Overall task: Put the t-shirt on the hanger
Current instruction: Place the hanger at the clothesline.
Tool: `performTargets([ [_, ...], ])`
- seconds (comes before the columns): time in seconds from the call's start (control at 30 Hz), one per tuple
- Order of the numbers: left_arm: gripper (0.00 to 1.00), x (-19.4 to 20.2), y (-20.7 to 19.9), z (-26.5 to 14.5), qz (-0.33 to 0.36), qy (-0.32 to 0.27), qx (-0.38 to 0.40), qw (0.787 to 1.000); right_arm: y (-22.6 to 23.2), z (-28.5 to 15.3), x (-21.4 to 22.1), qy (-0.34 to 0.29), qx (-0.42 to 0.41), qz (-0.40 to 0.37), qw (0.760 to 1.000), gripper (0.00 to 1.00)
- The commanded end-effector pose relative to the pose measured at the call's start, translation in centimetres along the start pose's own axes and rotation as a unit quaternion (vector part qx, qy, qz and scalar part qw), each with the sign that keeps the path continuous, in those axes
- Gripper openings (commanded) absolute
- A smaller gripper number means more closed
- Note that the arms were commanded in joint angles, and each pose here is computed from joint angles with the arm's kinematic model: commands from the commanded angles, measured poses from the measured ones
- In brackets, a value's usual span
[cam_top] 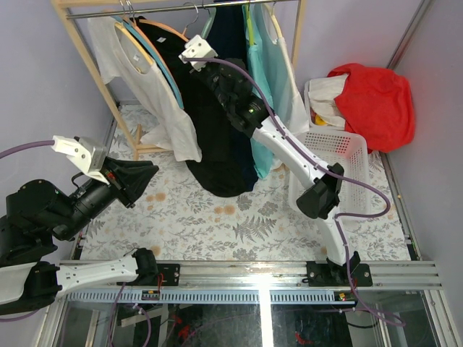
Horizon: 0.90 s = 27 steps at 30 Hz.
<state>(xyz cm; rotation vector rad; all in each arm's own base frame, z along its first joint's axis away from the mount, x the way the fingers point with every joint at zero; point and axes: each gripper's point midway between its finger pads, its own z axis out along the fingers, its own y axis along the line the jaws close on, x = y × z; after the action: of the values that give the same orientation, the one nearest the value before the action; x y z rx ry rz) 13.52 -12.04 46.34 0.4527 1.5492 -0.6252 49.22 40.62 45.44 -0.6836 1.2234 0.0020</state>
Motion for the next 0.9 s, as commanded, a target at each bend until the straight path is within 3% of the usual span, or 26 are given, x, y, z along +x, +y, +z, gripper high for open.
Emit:
performTargets([
  [0.0,0.19,-1.2,-0.1,0.3,-0.005,-0.026,-0.001,1.000,-0.2,0.5,3.2,0.034,-0.008,0.013,0.999,0.00],
  [0.23,0.19,-1.1,-0.2,0.5,-0.005,-0.022,0.000,1.000,-0.5,0.3,3.6,0.041,-0.009,0.011,0.999,0.00],
  [0.3,0.19,-1.1,-0.3,0.5,-0.005,-0.023,0.001,1.000,-0.8,0.1,3.5,0.043,-0.007,0.011,0.999,0.13],
  [0.37,0.19,-1.0,-0.3,0.7,-0.005,-0.021,0.000,1.000,-0.9,-0.2,3.1,0.044,-0.014,0.014,0.999,0.35],
  [0.43,0.19,-1.1,-0.3,0.7,-0.005,-0.021,-0.001,1.000,-1.0,-0.8,2.5,0.041,-0.021,0.024,0.999,0.44],
  [0.87,0.19,-1.4,-1.1,1.5,-0.017,-0.012,0.005,1.000,-6.9,-8.3,-8.0,-0.037,-0.071,0.124,0.989,0.68],
])
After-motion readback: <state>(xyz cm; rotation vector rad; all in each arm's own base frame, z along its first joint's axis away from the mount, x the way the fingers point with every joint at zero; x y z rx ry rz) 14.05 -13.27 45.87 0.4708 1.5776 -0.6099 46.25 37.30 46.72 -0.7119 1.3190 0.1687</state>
